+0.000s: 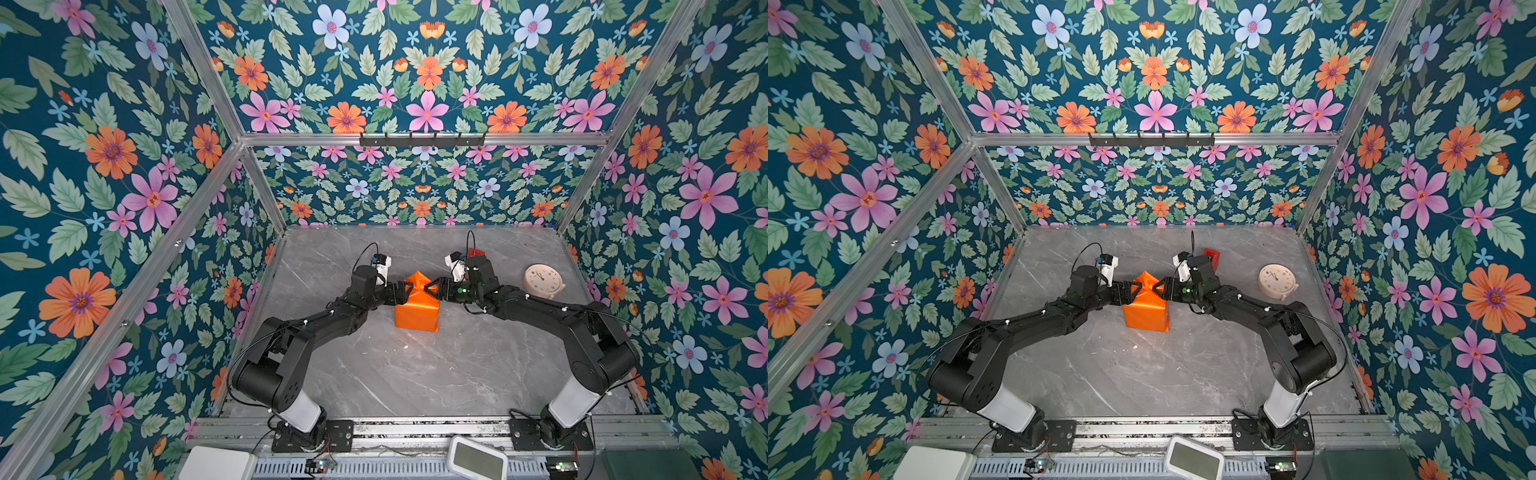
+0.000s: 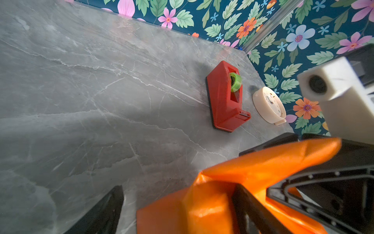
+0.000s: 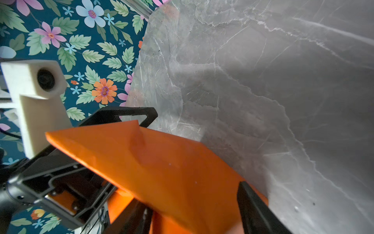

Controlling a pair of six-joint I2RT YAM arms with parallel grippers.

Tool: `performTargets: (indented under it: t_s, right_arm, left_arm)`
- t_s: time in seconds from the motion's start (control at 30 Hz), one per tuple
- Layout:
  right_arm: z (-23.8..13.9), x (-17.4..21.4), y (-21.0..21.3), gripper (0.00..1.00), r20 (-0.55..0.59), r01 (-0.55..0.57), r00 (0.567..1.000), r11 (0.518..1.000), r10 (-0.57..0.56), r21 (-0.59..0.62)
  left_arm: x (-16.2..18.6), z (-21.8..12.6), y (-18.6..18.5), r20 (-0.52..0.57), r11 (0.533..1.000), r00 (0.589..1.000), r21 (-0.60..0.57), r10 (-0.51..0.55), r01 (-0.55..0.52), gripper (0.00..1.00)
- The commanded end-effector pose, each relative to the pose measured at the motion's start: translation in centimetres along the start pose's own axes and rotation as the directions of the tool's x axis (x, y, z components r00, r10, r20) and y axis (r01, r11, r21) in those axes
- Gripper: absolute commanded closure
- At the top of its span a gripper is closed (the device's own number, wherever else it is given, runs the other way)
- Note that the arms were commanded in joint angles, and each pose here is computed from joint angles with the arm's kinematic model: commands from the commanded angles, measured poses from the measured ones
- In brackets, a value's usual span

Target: Wrap the gift box in paper

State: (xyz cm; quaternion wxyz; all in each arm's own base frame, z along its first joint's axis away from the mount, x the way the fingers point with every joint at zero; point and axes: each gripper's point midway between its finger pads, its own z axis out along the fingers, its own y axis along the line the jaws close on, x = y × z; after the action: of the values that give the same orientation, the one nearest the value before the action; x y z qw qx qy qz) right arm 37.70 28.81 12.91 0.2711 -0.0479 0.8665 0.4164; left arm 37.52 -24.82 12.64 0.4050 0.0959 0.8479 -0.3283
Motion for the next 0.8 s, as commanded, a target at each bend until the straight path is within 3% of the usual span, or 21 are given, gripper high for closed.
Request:
performTargets:
  t_s: [0.0,0.3,0.53,0.77]
  right_arm:
    - [0.4,0.1,0.5,0.33,-0.019,-0.034,0.999,0.999,0.033,-0.035]
    - [0.9,0.9,-0.8,0.34,-0.039,-0.051,0.998,0.999,0.051,-0.009]
    - [0.9,1.6,-1.4,0.36,-0.052,-0.040,0.998,0.999,0.041,0.008]
    - [0.9,1.7,-1.4,0.36,-0.058,-0.034,0.998,0.999,0.035,0.012]
  left_arm:
    - [2.6,0.0,1.0,-0.090,0.999,0.996,-0.032,-0.011,0.008,0.13]
    - [2.4,0.0,0.8,-0.105,0.999,0.994,-0.024,0.041,-0.044,0.12]
    - [1.4,0.4,-0.3,-0.146,0.985,0.974,0.035,0.173,-0.170,0.09]
    - [0.0,0.2,-1.6,-0.112,0.941,0.936,0.103,0.333,-0.322,0.10]
